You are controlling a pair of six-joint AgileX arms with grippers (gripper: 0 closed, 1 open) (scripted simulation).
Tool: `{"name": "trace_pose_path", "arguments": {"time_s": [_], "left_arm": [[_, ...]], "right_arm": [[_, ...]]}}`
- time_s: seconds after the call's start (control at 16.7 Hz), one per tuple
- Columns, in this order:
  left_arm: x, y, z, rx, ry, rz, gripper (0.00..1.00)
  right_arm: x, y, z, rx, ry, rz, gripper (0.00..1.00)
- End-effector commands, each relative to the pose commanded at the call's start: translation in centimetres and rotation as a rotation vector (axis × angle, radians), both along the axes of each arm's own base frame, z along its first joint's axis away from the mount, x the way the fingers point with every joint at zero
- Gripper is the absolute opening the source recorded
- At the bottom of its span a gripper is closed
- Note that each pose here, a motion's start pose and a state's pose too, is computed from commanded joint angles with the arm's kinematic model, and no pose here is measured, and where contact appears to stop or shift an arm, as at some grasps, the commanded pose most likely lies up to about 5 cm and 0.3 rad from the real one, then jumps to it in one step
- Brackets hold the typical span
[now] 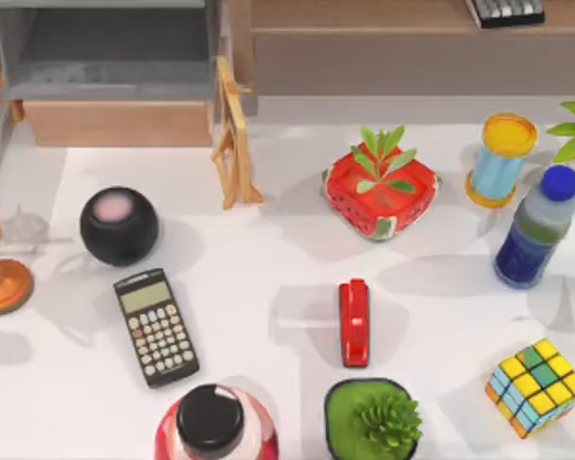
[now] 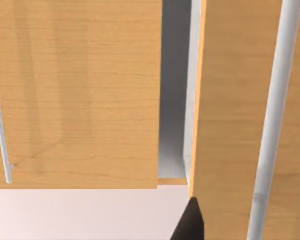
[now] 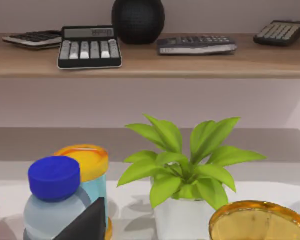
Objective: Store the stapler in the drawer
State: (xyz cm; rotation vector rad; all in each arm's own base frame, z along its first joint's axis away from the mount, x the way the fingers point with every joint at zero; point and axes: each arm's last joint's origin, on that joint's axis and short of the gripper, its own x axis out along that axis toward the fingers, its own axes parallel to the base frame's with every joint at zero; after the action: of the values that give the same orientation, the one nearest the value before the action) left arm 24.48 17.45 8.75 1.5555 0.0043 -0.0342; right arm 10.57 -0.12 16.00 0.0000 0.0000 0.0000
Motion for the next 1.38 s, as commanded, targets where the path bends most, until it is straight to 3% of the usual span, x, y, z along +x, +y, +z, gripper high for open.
{"name": "trace_pose_path", "arguments": {"time_s": [0.18, 0.24, 1.38], "left_arm": [[0.0, 0.0, 0.0, 0.000, 0.000, 0.000, 0.98], [0.0, 0.0, 0.0, 0.000, 0.000, 0.000, 1.00], [-1.8, 0.2, 0.2, 0.010, -0.009, -0.001, 1.00]], "right_arm": [[0.0, 0.0, 0.0, 0.000, 0.000, 0.000, 1.00], [0.0, 0.0, 0.0, 0.000, 0.000, 0.000, 1.00], [0.0, 0.0, 0.0, 0.000, 0.000, 0.000, 1.00]]}}
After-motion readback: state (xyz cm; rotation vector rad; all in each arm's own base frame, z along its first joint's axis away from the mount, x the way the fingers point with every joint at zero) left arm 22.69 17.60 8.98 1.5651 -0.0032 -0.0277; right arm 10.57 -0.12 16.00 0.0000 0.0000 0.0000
